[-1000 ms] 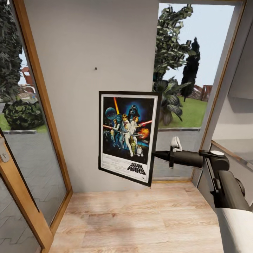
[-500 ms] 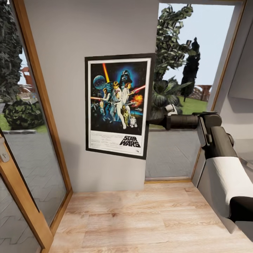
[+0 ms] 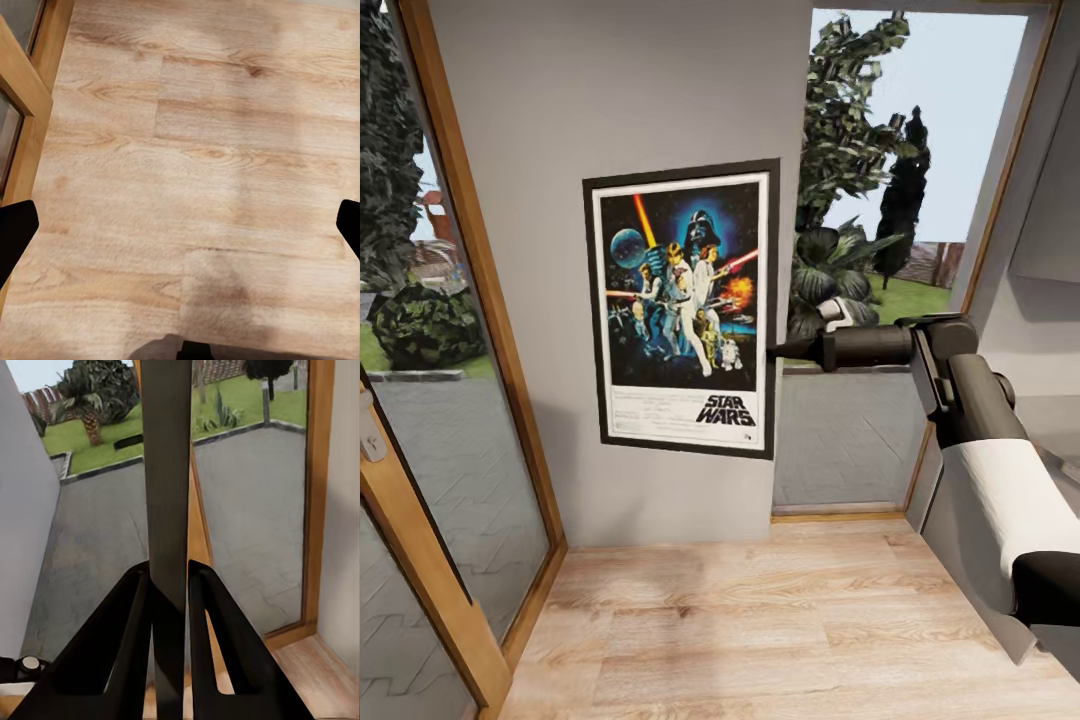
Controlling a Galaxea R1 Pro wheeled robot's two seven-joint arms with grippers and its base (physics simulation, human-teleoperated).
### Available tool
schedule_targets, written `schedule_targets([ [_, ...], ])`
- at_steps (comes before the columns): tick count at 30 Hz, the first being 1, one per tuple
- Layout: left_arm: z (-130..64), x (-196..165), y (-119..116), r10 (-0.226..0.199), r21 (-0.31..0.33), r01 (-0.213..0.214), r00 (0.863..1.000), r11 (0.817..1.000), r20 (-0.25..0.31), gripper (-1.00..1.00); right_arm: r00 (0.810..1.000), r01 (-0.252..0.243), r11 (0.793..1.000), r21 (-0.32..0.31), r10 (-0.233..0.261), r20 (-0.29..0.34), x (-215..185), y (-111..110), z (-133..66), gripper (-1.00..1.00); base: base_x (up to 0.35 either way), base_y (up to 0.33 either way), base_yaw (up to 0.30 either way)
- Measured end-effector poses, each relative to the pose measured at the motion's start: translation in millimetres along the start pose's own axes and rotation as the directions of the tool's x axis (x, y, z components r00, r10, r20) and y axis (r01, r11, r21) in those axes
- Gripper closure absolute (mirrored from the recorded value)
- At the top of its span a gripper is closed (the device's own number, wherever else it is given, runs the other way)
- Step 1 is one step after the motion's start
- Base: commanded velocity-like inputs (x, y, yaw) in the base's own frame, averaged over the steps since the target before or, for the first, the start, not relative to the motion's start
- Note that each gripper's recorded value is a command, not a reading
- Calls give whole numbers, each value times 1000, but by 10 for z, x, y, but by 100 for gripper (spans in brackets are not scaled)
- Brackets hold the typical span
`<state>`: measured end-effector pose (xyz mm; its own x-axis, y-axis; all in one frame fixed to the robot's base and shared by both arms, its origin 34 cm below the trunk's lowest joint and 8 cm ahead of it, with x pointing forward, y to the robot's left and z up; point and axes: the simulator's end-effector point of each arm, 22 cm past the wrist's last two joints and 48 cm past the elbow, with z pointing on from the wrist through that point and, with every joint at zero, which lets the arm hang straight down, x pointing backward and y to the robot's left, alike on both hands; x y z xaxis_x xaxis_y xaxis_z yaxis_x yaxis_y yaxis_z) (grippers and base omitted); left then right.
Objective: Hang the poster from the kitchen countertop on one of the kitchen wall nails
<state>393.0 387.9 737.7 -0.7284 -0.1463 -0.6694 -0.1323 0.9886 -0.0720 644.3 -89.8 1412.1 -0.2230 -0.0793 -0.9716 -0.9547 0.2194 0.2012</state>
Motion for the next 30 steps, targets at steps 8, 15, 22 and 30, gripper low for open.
schedule_targets([
  [8, 0, -5, -1, 0, 0, 0, 1000, 1000, 1, -100, 1000, 8, 1000, 2, -8, -11, 18, 2, 9, 100, 0, 0, 0],
  [15, 0, -6, -1, 0, 0, 0, 1000, 1000, 1, -100, 998, 55, 998, 1, -55, -7, -62, 96, 1, 100, 0, 0, 0],
  [22, 0, -6, 1, 1, 0, -1, 1000, 1000, 1, -100, 997, 74, 997, 2, -74, -4, -119, 132, -5, 100, 0, 0, 0],
  [30, 0, -6, 1, 1, 0, -1, 1000, 1000, 1, -100, 997, 77, 997, 5, -77, -4, -134, 132, -10, 100, 0, 0, 0],
])
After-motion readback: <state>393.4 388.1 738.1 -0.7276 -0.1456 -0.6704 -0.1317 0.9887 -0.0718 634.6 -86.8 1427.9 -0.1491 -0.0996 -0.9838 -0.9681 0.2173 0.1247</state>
